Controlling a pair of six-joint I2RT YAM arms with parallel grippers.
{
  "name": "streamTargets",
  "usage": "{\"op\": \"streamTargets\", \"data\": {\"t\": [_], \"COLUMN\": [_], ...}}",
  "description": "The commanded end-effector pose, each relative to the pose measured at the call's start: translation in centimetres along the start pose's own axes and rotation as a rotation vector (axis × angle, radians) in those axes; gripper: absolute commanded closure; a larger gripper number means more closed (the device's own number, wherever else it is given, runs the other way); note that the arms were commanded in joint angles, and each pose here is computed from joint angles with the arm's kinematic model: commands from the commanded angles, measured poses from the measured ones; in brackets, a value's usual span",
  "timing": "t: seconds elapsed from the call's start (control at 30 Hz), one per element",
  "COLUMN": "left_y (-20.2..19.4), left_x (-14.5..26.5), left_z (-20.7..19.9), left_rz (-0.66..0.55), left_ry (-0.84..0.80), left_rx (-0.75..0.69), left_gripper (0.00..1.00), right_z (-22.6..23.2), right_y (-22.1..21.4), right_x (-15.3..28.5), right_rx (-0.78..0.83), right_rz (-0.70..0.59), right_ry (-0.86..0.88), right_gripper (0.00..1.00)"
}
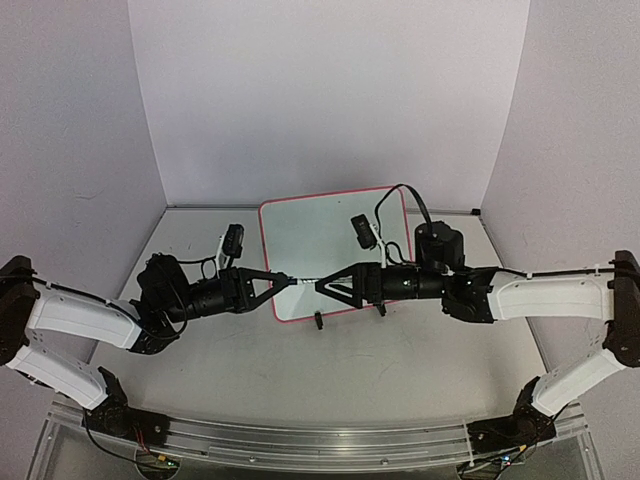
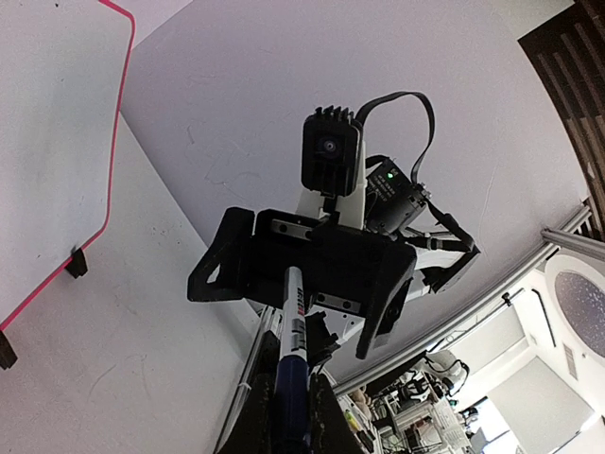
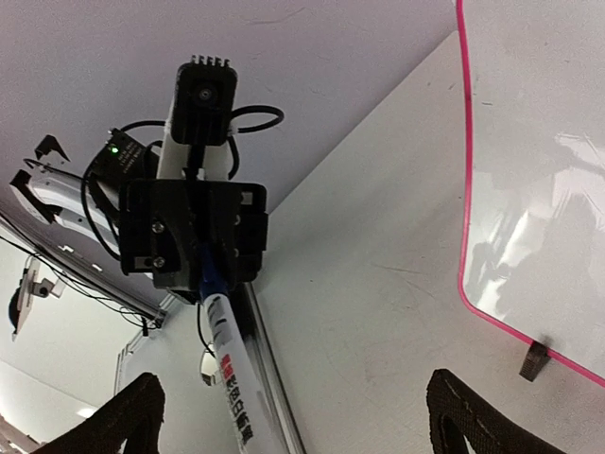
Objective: Write a sentence on the whiteboard
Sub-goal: Pass from the right arm to the left, then open the pen cap from the whiteboard marker.
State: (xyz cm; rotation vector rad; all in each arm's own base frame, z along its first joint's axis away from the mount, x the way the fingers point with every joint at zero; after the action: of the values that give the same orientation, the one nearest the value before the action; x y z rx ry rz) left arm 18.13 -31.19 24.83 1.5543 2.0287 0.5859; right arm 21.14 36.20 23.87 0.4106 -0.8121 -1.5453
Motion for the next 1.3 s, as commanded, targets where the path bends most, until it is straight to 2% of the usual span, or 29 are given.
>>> {"op": "streamTargets", "data": {"t": [0.0,0.37,1.27], "left_y": [1.3,1.5,0.2], "left_x": [0.5,0.5,-1.4], "left_z": [-2.2,-2.5,-1.2], "left_rz": [-0.072,-0.047,0.046], "left_ry": [-0.086,-0.049,-0.036], "left_rx": [-0.039,-0.072,-0.031], "left_gripper": [1.00,1.00,1.00], "right_z": [4.5,5.4,6.0], "right_y": [1.7,1.7,1.6], "right_x": [0.3,0.1,-0.6], "right_rx": [-0.028,-0.056,-0.041], "right_rz": [-0.038,-0.005,0.009], "right_ry": [0.257,0.318,0.334], "right_gripper": [0.11,0.21,0.40]}}
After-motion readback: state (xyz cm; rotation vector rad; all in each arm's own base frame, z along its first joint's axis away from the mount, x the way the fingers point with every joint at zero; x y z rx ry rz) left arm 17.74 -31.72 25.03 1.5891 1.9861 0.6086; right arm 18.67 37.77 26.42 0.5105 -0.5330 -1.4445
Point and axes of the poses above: each gripper's point midway between its finger pads, its own x axis back along the fingers, its own z axis along the line the jaws close on, y = z × x, the point moved 3 cm from there along x, back along the fingers, and after that the axes turned 3 degrees about -x, right-handed, at the moved point
